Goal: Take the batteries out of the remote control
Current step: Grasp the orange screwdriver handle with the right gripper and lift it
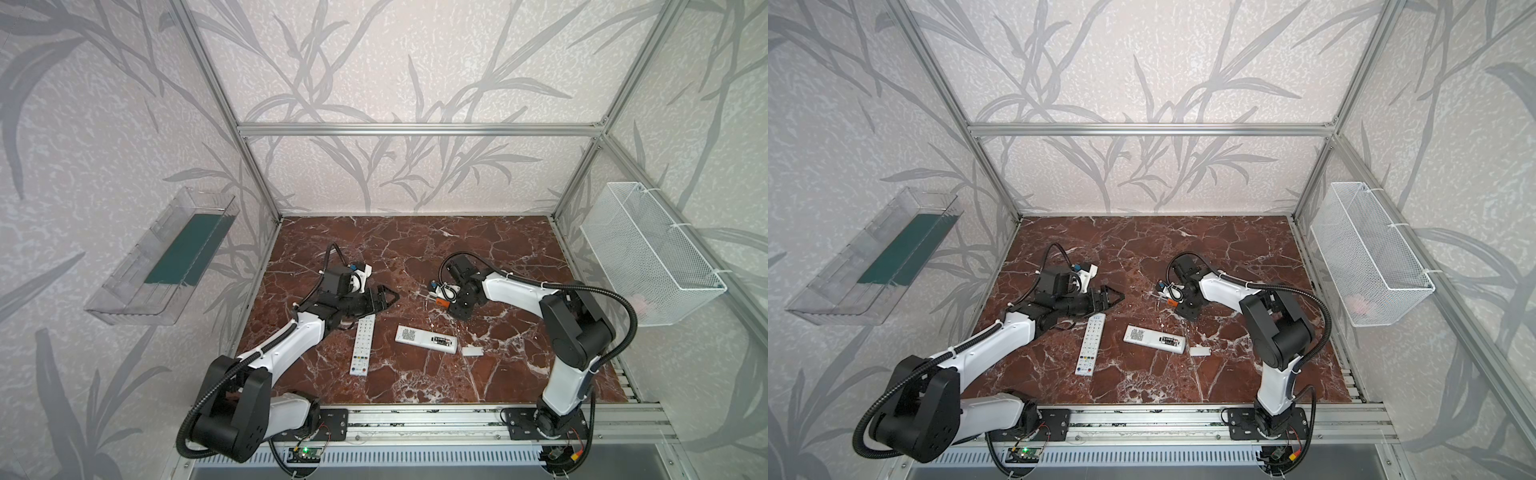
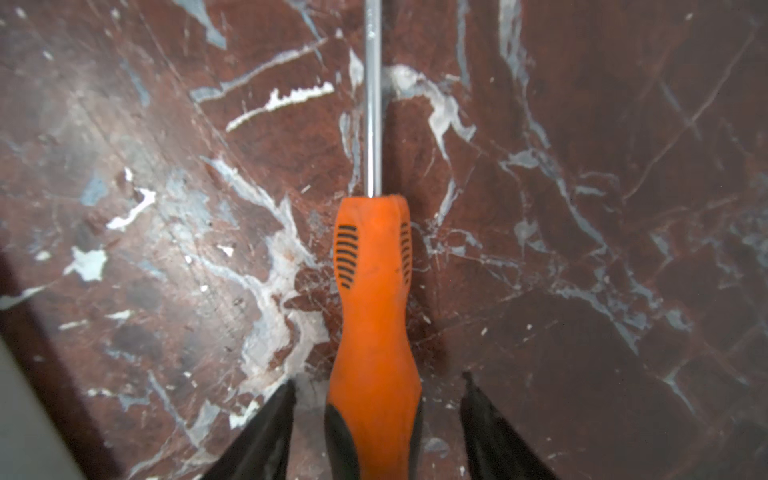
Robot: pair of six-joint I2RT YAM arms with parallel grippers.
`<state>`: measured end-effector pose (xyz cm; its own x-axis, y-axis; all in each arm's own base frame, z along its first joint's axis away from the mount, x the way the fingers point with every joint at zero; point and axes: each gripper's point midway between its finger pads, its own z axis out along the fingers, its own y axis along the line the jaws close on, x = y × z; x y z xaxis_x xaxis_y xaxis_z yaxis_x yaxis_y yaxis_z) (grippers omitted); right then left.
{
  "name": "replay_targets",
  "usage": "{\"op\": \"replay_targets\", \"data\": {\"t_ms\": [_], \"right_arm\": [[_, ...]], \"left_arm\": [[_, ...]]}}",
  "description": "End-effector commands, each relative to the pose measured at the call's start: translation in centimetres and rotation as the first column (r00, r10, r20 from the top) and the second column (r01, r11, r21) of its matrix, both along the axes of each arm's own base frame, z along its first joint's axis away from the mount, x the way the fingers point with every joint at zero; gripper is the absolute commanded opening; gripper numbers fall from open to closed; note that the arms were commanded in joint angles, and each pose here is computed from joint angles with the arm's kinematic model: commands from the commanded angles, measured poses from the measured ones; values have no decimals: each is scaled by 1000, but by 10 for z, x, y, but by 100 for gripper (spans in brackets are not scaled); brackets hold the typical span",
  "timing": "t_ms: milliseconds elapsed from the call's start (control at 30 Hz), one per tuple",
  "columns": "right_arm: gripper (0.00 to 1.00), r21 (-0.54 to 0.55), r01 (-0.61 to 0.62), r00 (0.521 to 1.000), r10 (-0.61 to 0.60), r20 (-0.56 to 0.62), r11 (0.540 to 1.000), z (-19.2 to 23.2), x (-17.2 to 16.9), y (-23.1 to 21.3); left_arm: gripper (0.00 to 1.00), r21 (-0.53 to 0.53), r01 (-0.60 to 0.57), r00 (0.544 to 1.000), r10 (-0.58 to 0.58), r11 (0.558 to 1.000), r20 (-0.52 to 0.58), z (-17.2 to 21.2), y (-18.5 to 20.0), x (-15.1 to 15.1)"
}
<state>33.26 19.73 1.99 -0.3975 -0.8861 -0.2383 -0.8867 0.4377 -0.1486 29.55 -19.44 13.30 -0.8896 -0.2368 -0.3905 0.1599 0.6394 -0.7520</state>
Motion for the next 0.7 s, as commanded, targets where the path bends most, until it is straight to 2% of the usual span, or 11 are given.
{"op": "replay_targets", "data": {"t_ms": [0,67,433,533,667], "right_arm": [[49,32,12,999,-11,-30,999,0,1,4],[41,69,12,999,-10,-32,998,7,-1,9],[25,258,54,998,-41,-55,965,42,-15,28],[23,322,70,994,-37,-105,944,46,-25,37],[21,444,95,990,-40,-132,891,67,-38,49]], "left_arm": [[89,-5,4,1000,-4,1000,-9,-3,0,0],[89,-6,7,1000,-7,1000,-11,-4,0,0],[89,-30,18,1000,-19,999,-8,-1,-4,0],[89,-44,19,1000,-19,999,-5,0,-6,1],[89,-79,28,1000,-29,996,-9,4,-13,1]]}}
